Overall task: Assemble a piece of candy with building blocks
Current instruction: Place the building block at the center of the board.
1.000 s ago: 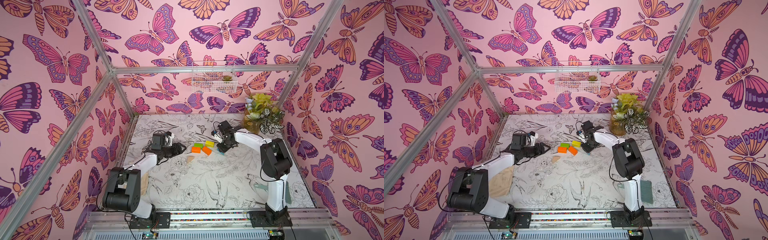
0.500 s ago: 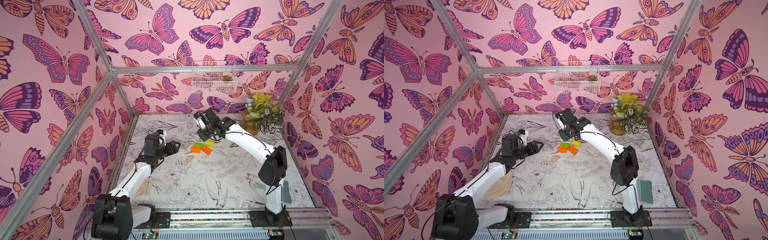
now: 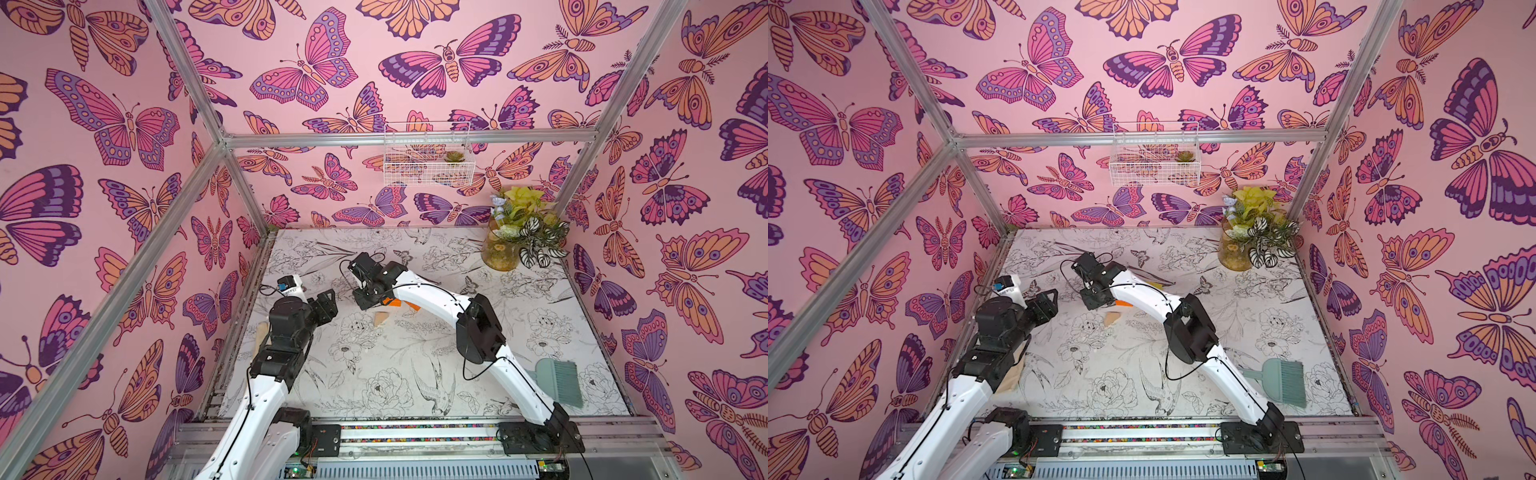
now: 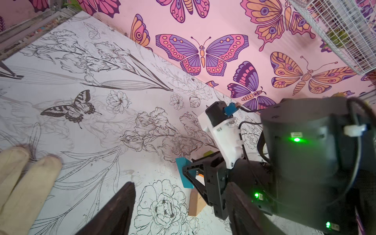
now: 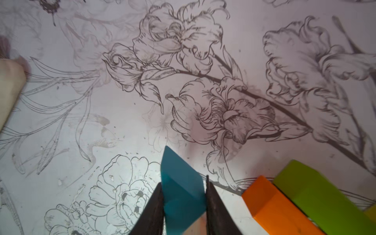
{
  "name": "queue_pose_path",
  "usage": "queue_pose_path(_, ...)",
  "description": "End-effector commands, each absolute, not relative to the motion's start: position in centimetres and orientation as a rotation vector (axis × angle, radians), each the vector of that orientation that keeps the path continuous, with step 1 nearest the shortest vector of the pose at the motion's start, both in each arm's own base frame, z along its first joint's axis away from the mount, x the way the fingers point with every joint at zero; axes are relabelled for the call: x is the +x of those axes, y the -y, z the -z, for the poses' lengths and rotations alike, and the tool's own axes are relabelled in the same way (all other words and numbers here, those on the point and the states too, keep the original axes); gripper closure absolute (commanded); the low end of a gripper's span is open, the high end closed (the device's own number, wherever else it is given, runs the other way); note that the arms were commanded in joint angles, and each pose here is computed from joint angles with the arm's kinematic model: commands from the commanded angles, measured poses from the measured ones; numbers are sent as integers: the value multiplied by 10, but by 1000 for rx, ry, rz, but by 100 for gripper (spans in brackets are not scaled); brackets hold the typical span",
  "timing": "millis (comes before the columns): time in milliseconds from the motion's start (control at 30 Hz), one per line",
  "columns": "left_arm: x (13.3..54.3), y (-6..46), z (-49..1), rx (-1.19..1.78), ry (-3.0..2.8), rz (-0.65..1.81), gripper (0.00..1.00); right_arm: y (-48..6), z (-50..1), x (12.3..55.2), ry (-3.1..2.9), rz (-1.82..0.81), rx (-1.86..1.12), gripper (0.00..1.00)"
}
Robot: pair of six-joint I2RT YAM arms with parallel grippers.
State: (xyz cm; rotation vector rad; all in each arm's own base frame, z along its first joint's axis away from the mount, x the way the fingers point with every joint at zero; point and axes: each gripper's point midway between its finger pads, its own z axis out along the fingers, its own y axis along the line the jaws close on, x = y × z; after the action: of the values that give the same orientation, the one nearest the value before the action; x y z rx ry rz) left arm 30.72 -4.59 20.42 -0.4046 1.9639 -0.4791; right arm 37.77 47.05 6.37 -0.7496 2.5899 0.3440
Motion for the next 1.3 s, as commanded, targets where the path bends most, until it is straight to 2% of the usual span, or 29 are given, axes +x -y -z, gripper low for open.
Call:
queue_pose_path(0, 301, 39, -185, -427, -2025, 423, 27, -469, -77, 390, -2587, -352, -633, 81)
queue_pose_path(133, 301, 41, -184, -423, -2031, 434, 27, -466, -65, 389, -2602, -311, -626, 80)
queue_pose_path(367, 301, 41, -181, -421, -2044, 428, 27, -461, -44, 387, -2616, -210, -645, 73)
queue_pose_path(633, 302, 41, -179, -420, -2052, 429, 27, -460, -33, 388, -2622, -177, -651, 72)
queue_pose_path(700, 302, 41, -178, -421, -2055, 428, 27, -461, -31, 387, -2625, -182, -659, 68)
queue_pose_path(767, 302, 42, -177, -421, -2060, 429, 27, -464, -33, 385, -2622, -201, -668, 59)
queue_pose_path(867, 303, 42, -177, -417, -2062, 427, 27, -467, -49, 387, -2585, -216, -666, 51)
queue_pose_path(1033, 304, 42, -179, -410, -2060, 419, 26, -466, -105, 387, -2443, -178, -663, 44)
queue_pose_path(1167, 305, 42, -177, -403, -2070, 411, 26, -458, -155, 379, -2332, -212, -616, 44)
queue_pose_path(1267, 305, 42, -177, -399, -2073, 411, 26, -444, -156, 364, -2353, -208, -629, 52)
